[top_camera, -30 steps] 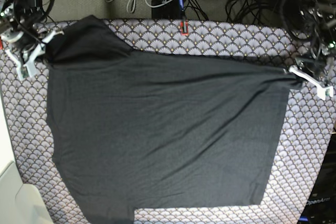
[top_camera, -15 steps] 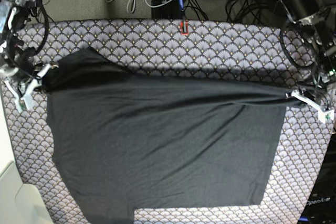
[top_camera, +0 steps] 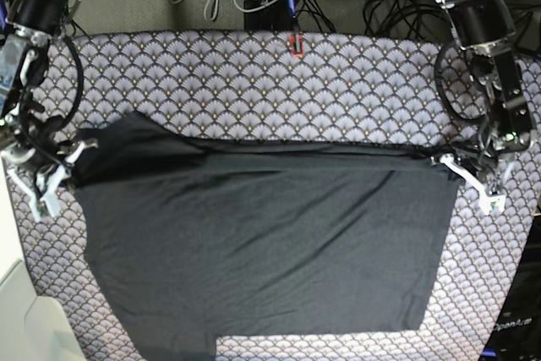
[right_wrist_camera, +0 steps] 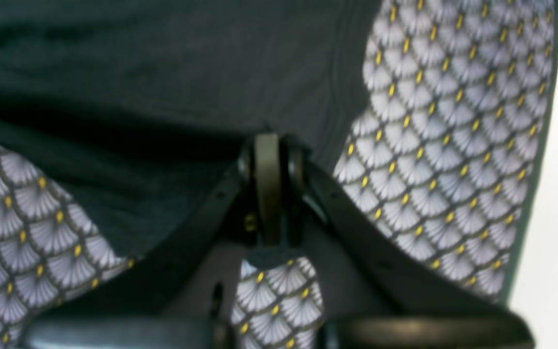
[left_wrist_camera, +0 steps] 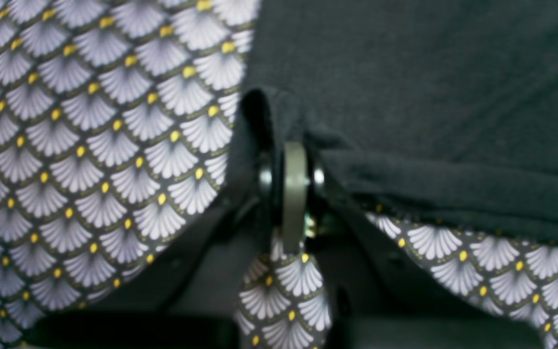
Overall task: Fold the T-shirt properly
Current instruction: 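Lift the grasped edge with both grippers and pull it toward the robot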
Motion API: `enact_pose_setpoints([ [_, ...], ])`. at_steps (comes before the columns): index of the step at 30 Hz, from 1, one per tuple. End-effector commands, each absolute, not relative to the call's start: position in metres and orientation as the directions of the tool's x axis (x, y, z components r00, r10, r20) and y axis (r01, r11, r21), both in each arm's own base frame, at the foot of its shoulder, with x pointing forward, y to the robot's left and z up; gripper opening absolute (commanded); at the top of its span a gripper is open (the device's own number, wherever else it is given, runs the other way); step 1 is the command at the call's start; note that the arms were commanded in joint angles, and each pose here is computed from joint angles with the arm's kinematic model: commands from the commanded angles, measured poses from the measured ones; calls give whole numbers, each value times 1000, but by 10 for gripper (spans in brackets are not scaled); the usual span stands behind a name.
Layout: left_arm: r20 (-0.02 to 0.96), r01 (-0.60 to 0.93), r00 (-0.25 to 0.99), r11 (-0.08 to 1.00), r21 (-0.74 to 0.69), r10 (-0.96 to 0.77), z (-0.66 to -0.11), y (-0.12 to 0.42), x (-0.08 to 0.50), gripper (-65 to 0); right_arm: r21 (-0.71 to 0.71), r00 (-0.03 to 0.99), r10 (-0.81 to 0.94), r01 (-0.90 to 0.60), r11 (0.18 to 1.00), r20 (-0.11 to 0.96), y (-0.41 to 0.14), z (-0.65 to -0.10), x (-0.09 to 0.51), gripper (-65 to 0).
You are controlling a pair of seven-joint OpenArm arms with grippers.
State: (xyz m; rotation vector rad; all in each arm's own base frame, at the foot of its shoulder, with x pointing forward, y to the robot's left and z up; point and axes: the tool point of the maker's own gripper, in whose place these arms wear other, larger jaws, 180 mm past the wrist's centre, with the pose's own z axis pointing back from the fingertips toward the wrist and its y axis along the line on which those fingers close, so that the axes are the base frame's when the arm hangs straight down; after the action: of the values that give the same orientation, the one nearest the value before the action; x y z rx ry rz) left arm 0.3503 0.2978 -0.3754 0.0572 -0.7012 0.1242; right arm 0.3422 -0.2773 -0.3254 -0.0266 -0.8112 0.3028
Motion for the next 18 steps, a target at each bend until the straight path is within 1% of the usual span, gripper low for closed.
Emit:
enact_pose_setpoints([
  [1,684,-134,725,990,34,74,-358,305,361,-644,-173,596,290,-246,954,749,-284,-302,355,-648],
  [4,697,-118,714,992,34,61,-351,300,371,-644,-179,579,289,-240,954,762,-285,-294,362,-648],
  [10,730,-127,682,991,50,51,-330,310,386,-644,-136,605,246,-221,966,757,-294,-301,375,-648],
  [14,754,-135,654,990,50,51,-314,314,399,-644,-128,606,257,-248,960,753,-287,-303,385,-648],
  [18,735,-151,674,988,39,74,-322,322,402,-644,-120,613,260,-261,958,746,-285,-304,393,-648],
])
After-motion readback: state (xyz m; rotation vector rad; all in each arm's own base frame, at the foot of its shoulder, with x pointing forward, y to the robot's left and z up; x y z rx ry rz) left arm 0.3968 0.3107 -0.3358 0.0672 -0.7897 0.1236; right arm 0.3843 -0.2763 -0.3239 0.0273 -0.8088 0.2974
